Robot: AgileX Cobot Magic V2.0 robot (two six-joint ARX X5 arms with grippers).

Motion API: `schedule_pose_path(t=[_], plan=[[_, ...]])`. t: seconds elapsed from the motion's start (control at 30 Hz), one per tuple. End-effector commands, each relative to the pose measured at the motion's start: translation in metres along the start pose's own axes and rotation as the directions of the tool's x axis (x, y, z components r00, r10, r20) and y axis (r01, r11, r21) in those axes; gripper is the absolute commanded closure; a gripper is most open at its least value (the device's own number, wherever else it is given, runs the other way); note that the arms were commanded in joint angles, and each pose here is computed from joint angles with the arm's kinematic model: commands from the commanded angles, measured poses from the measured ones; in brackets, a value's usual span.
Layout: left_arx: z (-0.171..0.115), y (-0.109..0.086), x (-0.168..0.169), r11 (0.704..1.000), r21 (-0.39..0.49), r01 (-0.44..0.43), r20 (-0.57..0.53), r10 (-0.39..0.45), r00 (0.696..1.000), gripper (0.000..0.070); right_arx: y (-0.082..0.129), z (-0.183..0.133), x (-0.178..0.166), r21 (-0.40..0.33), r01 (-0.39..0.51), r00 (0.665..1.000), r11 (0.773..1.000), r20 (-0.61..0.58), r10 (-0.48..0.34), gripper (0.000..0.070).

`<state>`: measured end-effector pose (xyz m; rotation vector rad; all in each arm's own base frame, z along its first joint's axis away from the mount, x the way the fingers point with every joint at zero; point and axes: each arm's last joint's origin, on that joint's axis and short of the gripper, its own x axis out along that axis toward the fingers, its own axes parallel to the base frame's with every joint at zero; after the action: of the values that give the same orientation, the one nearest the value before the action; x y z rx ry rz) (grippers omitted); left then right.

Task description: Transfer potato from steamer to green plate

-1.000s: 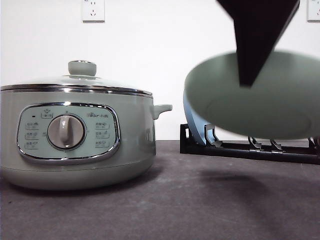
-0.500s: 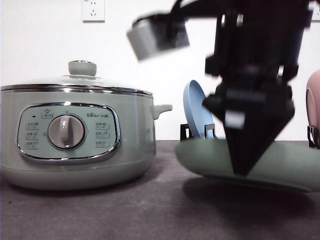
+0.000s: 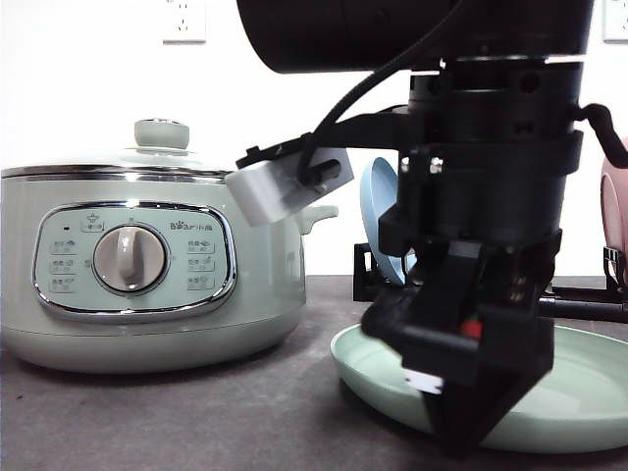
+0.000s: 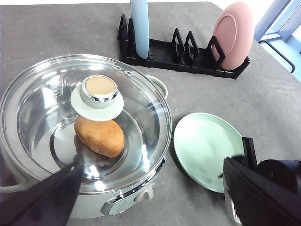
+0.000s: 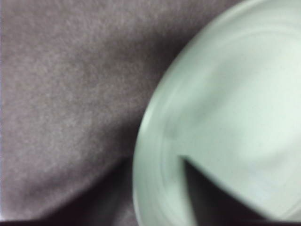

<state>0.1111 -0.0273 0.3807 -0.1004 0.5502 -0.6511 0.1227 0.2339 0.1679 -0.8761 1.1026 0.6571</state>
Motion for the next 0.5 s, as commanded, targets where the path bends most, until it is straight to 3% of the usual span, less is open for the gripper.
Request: schedule_pose_path(t=[0.0, 0.23, 0.47], plan=[[0.006, -0.003, -0.004, 1.000, 0.029, 0.005, 0.028, -0.006, 1.000, 0.0093, 0.004, 0.003, 0.001, 0.016, -0.002, 1.000, 1.000, 0.008, 0.002, 0.0291], [0.006, -0.003, -0.004, 1.000, 0.029, 0.005, 0.027, -0.006, 1.000, 0.0093, 0.001, 0.003, -0.008, 0.037, -0.007, 0.999, 0.999, 0.046, 0.005, 0.0291], [0.006, -0.003, -0.004, 1.000, 0.027, 0.005, 0.027, -0.006, 1.000, 0.0093, -0.016, 0.004, -0.056, 0.084, -0.075, 0.982, 0.994, 0.180, 0.059, 0.0291]])
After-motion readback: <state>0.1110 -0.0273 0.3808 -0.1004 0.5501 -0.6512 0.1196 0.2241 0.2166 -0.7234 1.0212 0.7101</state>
